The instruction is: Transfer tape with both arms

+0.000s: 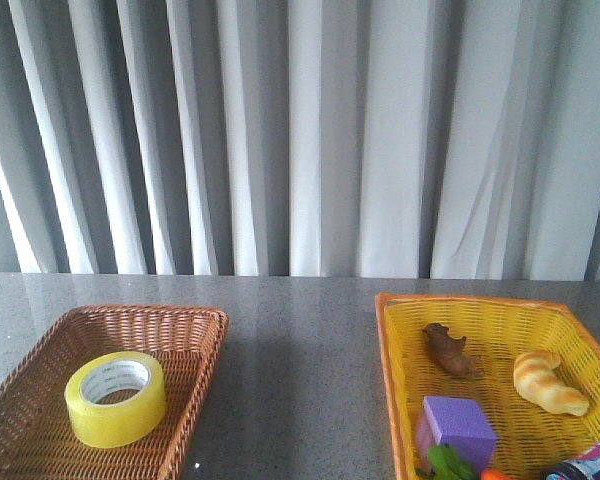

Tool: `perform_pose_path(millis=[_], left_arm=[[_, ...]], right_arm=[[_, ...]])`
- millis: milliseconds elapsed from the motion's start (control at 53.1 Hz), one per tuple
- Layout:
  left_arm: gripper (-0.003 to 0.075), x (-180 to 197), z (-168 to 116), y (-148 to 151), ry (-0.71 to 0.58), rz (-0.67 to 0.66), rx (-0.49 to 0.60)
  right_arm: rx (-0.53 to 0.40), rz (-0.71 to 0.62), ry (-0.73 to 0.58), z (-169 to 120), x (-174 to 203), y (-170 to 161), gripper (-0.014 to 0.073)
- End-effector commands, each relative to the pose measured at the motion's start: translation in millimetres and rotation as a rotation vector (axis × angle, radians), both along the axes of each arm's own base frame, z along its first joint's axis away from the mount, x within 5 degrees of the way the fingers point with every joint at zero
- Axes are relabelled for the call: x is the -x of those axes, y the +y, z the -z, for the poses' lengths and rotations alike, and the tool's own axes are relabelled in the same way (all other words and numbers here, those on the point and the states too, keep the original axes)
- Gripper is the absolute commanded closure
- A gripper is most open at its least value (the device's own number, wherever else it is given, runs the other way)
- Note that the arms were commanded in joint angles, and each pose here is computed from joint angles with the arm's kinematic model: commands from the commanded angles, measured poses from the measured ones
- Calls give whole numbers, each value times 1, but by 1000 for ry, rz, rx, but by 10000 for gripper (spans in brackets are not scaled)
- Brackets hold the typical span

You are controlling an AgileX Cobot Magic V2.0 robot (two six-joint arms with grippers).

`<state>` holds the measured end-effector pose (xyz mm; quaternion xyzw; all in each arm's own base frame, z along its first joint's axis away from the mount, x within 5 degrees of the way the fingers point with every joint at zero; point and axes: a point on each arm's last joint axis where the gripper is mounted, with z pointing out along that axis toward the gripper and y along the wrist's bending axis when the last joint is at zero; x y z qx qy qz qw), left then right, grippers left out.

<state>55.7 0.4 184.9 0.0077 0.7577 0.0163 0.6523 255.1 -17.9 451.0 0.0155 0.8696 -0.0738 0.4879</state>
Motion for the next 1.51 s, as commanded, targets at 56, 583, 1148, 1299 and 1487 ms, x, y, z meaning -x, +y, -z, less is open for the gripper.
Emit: perform_pose_path(millis=[56, 583, 1148, 1299, 1487], left_arm=[[727, 1, -16, -1, -123, 8, 65], [726, 1, -22, 0, -190, 2, 61], [726, 1, -22, 0, -192, 1, 61], [726, 1, -22, 0, -192, 1, 60], [726, 1, -22, 0, -192, 1, 60]], right_arm=[[18, -2, -105, -18, 6, -1, 603], [18, -2, -105, -18, 6, -1, 603], [18, -2, -105, -18, 6, -1, 603], [10, -4, -105, -17, 6, -1, 603], [-76, -53, -181, -20, 17, 7, 603]])
